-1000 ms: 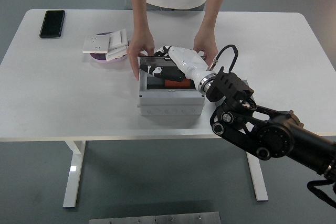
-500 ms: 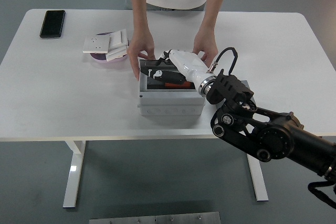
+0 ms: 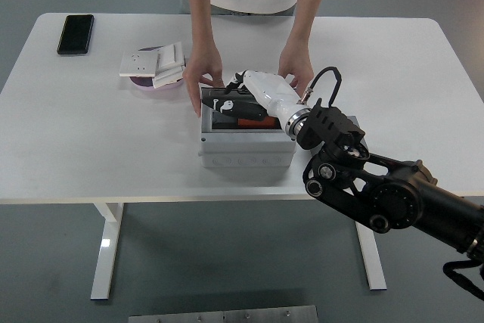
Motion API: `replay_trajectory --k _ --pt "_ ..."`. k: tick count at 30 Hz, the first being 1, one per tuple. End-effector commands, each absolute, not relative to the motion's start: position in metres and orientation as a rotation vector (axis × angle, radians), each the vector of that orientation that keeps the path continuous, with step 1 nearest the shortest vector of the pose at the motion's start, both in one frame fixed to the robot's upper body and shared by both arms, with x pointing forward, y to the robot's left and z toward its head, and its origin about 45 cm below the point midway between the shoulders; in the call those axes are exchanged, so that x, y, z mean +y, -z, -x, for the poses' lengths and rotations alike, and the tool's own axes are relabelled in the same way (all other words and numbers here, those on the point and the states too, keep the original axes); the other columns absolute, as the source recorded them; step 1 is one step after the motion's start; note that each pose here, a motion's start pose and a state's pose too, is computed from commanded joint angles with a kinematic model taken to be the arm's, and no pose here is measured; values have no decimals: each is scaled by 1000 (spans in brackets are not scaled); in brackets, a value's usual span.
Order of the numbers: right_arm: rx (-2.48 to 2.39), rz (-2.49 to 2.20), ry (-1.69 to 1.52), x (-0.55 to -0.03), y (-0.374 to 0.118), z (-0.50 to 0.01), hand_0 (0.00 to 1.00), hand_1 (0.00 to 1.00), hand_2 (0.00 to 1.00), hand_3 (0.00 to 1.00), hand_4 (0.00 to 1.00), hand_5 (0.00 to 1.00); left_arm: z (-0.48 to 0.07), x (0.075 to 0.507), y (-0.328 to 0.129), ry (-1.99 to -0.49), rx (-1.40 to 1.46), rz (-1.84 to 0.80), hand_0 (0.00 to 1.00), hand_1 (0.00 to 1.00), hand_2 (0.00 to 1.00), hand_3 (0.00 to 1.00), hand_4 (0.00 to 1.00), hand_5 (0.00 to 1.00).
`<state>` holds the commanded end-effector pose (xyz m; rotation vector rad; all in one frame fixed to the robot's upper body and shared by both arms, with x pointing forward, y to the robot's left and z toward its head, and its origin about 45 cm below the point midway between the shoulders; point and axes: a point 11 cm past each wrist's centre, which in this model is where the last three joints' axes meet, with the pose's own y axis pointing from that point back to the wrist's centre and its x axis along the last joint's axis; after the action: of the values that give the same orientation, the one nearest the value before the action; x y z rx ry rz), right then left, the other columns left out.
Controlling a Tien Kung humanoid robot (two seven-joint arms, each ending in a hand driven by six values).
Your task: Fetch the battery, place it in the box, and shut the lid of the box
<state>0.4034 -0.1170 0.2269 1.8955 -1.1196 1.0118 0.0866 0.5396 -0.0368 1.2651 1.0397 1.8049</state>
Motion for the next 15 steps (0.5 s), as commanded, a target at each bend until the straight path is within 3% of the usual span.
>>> replay_trajectory --k 15 --pt "-1114 -1895 -1001 -117 -223 -401 619 628 631 619 950 998 -85 540 37 -1805 1041 -1267 642 741 586 532 410 2"
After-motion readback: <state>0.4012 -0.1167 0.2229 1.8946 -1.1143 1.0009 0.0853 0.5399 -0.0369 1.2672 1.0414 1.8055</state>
